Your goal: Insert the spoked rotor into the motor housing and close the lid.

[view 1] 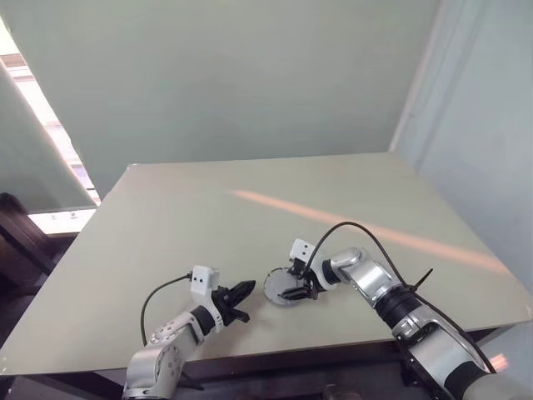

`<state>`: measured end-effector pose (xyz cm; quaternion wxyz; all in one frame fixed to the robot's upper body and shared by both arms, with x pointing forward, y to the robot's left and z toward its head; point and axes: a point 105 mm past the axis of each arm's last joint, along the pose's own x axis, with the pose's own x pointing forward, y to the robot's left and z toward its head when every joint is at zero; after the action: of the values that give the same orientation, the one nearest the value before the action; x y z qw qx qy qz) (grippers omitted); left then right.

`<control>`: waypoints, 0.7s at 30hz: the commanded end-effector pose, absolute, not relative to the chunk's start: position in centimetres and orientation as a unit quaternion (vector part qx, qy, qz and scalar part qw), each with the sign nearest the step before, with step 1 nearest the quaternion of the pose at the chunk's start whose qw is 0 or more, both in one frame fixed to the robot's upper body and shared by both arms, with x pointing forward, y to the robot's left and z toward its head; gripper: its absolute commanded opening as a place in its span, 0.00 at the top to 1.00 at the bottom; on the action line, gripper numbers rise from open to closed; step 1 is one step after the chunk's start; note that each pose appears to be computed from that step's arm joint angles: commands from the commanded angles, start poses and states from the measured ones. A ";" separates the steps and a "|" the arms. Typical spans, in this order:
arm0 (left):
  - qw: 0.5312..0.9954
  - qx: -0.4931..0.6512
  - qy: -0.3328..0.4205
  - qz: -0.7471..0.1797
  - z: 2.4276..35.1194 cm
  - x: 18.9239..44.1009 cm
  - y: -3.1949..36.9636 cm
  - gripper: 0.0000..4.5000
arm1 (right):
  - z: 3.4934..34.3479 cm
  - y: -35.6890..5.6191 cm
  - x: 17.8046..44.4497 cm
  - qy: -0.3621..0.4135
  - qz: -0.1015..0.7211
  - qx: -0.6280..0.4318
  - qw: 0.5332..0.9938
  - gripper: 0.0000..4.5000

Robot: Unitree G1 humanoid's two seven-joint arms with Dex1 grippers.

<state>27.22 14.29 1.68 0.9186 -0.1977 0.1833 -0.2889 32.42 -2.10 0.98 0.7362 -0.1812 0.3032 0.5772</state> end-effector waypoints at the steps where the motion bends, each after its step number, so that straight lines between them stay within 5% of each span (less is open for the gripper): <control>1: 0.922 -0.188 0.165 -0.296 2.7 27.6 14.2 1.00 | 0.2 -2.5 32.2 0.320 0.562 -0.155 0.746 0.28; 21: 0.921 -0.188 0.165 -0.299 2.8 27.9 14.0 1.00 | 0.4 -2.1 32.0 0.291 0.537 -0.084 0.787 0.28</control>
<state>27.33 14.19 1.80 0.9184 -0.1968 0.1817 -0.2911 32.15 -1.94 0.64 0.7846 -0.0978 0.2861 0.5413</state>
